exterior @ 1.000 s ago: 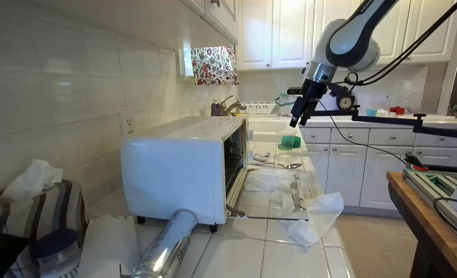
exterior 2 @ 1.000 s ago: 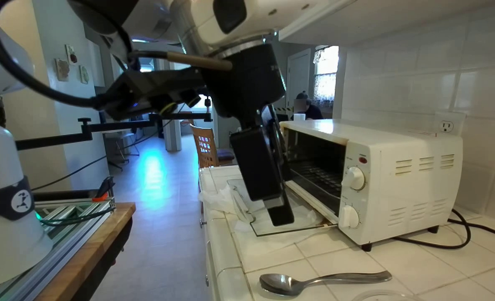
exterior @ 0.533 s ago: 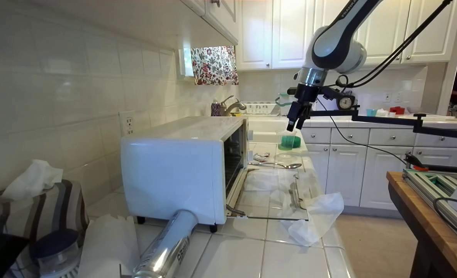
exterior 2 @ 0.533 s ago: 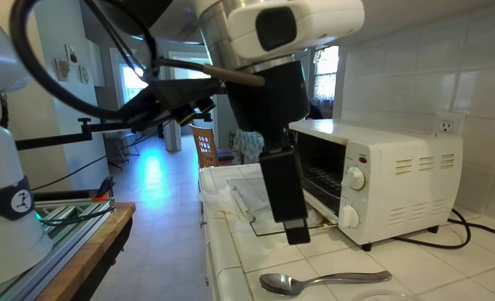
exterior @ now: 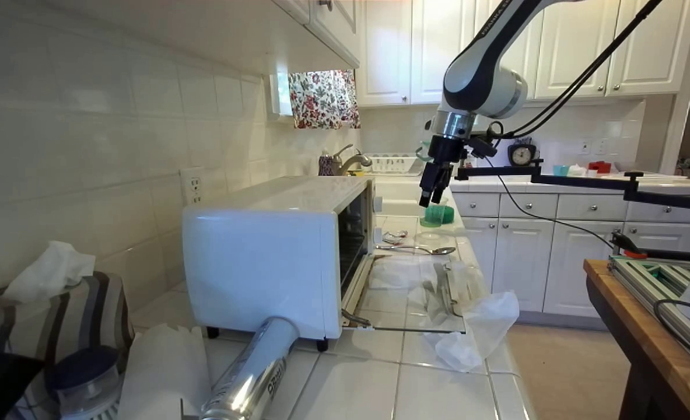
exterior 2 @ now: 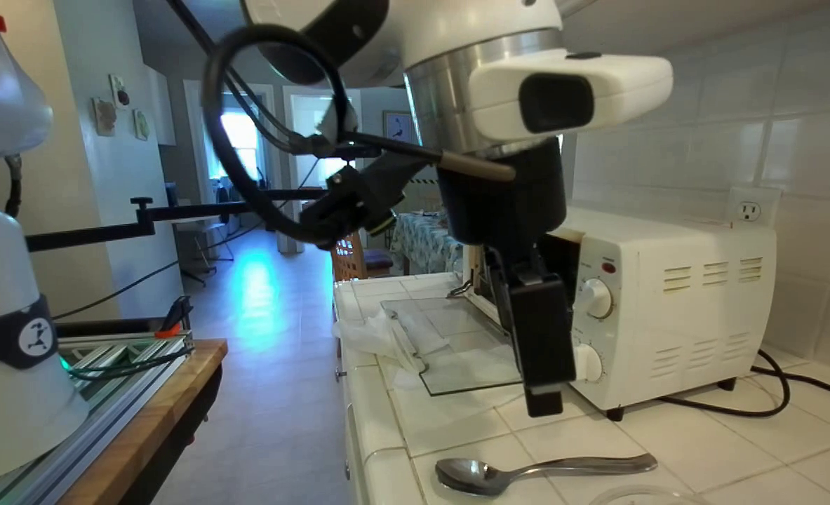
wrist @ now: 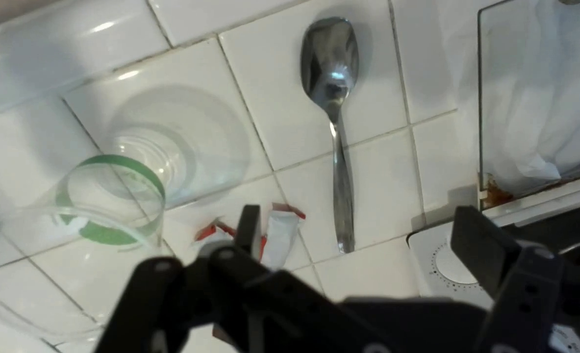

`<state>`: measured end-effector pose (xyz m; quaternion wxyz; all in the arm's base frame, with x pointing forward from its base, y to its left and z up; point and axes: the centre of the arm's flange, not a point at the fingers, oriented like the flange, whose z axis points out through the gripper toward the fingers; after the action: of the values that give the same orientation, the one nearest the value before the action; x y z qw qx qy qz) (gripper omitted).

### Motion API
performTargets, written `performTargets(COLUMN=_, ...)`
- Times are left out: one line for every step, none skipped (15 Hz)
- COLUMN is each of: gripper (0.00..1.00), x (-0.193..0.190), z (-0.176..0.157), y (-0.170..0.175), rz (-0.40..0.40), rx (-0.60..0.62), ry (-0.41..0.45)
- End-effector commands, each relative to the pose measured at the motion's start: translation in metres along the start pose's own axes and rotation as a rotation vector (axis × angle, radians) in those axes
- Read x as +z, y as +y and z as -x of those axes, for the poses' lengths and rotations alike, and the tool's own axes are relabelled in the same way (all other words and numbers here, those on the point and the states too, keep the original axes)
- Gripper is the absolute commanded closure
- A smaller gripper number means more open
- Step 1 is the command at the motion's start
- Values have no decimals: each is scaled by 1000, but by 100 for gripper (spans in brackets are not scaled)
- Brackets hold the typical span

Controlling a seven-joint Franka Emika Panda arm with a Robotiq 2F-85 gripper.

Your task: Open the oven and put a spoon into it

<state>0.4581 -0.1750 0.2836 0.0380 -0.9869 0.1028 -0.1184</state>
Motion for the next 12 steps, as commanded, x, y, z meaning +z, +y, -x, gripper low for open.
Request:
performTargets(gripper=0, x=21, z=-16, y=-4, rz=-14, rx=-56, ry=-17)
performTargets(gripper=0, x=25, z=-17, y=-8, rz=-12, rx=-64, ry=-23)
performTargets(gripper=0, x=29, z=-18, y=-12, rz=-4, rx=-73, ry=-33)
performTargets(gripper=0, x=33, z=-17, y=-15, rz=-2, rx=-80, ry=-41)
performTargets(gripper=0, x=39, z=-18, y=-17, rz=2, rx=-89, ry=-48)
performTargets(gripper=0, x=41, z=-17, y=-21, rz=8, rx=-94, ry=-58)
performTargets(gripper=0, x=47, z=-17, y=-22, rz=11, rx=-101, ry=-65)
performTargets(gripper=0, x=51, z=-16, y=-23, rz=14, rx=-105, ry=-72)
performTargets(gripper=0, x=53, z=-14, y=-25, rz=20, rx=-109, ry=-82)
performTargets(gripper=0, x=58, z=-12, y=-25, rz=23, rx=-115, ry=-89)
performTargets(gripper=0, x=61, z=-10, y=-25, rz=26, rx=-117, ry=-96)
performTargets(gripper=0, x=65, z=-8, y=-25, rz=30, rx=-118, ry=-105)
